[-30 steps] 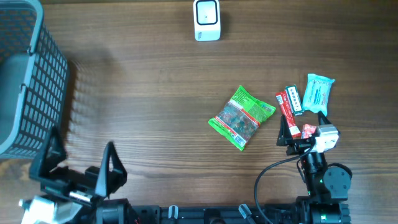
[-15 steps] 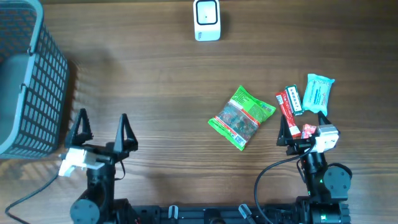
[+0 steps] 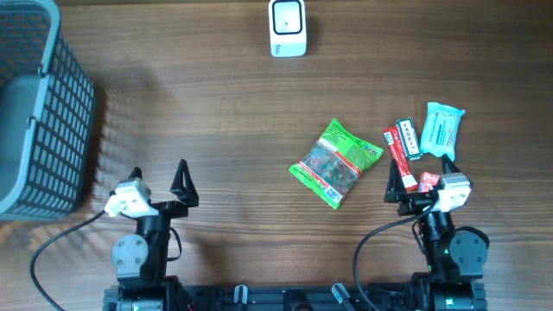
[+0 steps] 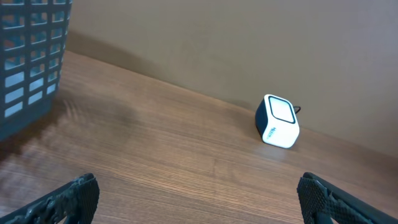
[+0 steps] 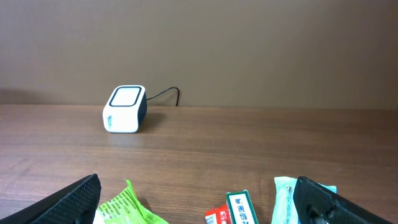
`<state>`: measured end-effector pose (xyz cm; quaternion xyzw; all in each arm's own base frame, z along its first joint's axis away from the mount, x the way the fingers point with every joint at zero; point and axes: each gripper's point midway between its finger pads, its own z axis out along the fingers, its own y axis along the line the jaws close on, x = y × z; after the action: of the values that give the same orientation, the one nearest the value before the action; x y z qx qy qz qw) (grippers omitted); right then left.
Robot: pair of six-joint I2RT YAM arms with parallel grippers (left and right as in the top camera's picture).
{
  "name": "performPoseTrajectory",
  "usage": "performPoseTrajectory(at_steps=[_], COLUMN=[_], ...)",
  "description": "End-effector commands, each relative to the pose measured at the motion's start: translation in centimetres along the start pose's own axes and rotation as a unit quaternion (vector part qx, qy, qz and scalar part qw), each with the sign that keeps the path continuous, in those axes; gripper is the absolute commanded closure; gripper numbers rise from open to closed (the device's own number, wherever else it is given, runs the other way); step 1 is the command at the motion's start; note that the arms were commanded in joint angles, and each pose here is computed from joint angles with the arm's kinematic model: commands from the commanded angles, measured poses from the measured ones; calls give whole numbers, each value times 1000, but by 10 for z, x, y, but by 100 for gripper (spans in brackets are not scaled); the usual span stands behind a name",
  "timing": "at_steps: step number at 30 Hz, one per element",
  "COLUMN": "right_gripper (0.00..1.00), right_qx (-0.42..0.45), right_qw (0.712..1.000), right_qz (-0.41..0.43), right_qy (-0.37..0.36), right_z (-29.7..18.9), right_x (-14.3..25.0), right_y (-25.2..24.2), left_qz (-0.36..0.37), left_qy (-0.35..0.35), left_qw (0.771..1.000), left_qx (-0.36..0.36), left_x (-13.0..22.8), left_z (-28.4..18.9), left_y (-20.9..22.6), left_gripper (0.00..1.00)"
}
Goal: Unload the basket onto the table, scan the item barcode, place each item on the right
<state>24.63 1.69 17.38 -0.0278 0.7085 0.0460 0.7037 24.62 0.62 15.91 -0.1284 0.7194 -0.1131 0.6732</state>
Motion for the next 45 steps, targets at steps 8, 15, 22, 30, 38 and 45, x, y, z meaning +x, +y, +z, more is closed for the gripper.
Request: performPoseTrajectory(at_steps=[8,15,22,30,38,45], right_gripper=[0,0,0,0,0,0], right_qx=[5,5,5,5,5,5], right_qw=[1000,1000,1000,1000,1000,1000], right_qz=[5,5,5,5,5,5], right_qy=[-6,-6,-6,-6,-6,-6], right_z=[0,0,0,0,0,0], right_x=[-3,-3,-3,-3,-3,-3], right_y=[-1,-1,-1,-1,-1,-1], left_qz=[121,154,154,154,154,154], left_qy=[4,3,3,3,3,3], left_qw=[993,988,988,988,988,988], left_qx=[5,7,7,6,6,6], left_x=[3,3,2,2,2,2], left_z=[0,0,0,0,0,0], left_y=[-2,-2,-2,-2,-2,-2], left_gripper=[0,0,0,0,0,0])
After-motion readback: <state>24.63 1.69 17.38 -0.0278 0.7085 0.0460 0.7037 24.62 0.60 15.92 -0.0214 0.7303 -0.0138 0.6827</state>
